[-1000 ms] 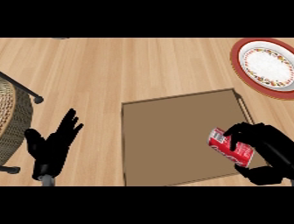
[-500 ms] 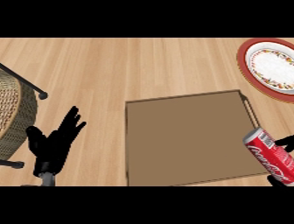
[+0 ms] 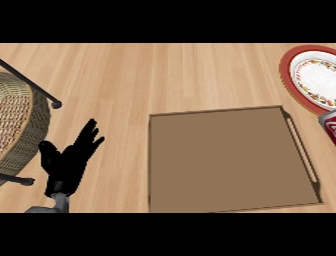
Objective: Pick the can from the tray and place it in the plate
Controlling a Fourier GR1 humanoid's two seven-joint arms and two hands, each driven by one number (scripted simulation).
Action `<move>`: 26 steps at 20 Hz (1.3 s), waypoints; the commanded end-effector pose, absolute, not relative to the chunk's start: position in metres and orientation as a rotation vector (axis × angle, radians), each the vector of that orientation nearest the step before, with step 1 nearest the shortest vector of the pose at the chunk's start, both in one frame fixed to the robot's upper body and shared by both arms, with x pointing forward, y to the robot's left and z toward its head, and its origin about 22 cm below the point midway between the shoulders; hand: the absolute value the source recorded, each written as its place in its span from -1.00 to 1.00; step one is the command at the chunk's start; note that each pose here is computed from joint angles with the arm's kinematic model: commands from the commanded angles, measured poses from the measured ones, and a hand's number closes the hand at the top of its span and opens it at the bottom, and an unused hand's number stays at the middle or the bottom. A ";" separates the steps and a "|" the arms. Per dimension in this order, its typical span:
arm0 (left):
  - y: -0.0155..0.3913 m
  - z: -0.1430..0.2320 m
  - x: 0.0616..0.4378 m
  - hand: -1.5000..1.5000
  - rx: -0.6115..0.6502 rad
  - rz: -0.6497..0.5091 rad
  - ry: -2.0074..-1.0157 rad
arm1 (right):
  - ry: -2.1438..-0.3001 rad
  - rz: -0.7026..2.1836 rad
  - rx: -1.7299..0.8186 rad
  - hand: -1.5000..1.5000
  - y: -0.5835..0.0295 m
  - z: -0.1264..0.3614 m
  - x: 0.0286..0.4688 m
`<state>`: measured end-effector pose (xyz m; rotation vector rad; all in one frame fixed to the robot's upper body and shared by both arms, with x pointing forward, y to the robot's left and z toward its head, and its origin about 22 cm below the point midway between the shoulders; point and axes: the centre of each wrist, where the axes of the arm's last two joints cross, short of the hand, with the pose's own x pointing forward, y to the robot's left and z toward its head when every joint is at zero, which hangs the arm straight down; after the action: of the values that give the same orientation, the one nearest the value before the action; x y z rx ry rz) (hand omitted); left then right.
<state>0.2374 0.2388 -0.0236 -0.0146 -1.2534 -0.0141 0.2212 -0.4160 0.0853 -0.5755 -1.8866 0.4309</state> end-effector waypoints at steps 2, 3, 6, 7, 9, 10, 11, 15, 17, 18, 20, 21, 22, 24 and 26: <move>0.242 -0.031 0.215 0.00 -0.006 -0.016 -1.208 | -1.889 0.357 -0.667 1.00 -0.447 0.083 0.265; 0.217 -0.033 0.241 0.00 -0.010 -0.033 -1.209 | -1.917 0.308 -0.698 1.00 -0.445 0.085 0.277; 0.235 -0.030 0.244 0.00 -0.025 -0.036 -1.186 | -1.903 0.231 -0.798 1.00 -0.456 0.089 0.302; 0.238 -0.025 0.242 0.00 -0.033 -0.042 -1.204 | -1.888 0.234 -0.798 1.00 -0.461 0.065 0.302; 0.235 -0.035 0.242 0.00 -0.039 -0.052 -1.206 | -1.907 0.238 -0.786 1.00 -0.465 0.085 0.325; 0.235 -0.036 0.242 0.00 -0.013 -0.046 -1.203 | -1.880 0.265 -0.807 1.00 -0.455 0.064 0.329; 0.227 -0.042 0.246 0.00 -0.014 -0.044 -1.215 | -1.884 0.224 -0.828 1.00 -0.485 0.079 0.318; 0.226 -0.030 0.239 0.00 -0.056 -0.085 -1.216 | -1.888 0.209 -0.850 1.00 -0.480 0.087 0.342; 0.219 -0.033 0.239 0.00 -0.065 -0.086 -1.214 | -1.901 0.200 -0.843 1.00 -0.487 0.077 0.335; 0.227 -0.029 0.251 0.00 -0.030 -0.078 -1.231 | -1.891 0.215 -0.855 1.00 -0.489 0.090 0.341; 0.225 -0.020 0.256 0.00 -0.052 -0.069 -1.221 | -1.897 0.215 -0.856 1.00 -0.483 0.089 0.349; 0.205 -0.032 0.247 0.00 -0.057 -0.069 -1.217 | -1.905 0.202 -0.860 1.00 -0.481 0.106 0.358; 0.214 -0.020 0.251 0.00 -0.069 -0.102 -1.234 | -1.678 0.260 -0.893 1.00 -0.495 0.092 0.342; 0.220 -0.020 0.252 0.00 -0.059 -0.108 -1.238 | -1.593 0.415 -0.945 -1.00 -0.498 0.089 0.338; 0.210 -0.017 0.257 0.00 -0.068 -0.096 -1.236 | -1.533 0.506 -0.882 -1.00 -0.497 0.084 0.338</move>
<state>0.2559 0.2152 -0.0116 -0.0688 -1.2846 -0.0920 0.3409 -0.4916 0.0856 -0.8899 -1.6744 0.3700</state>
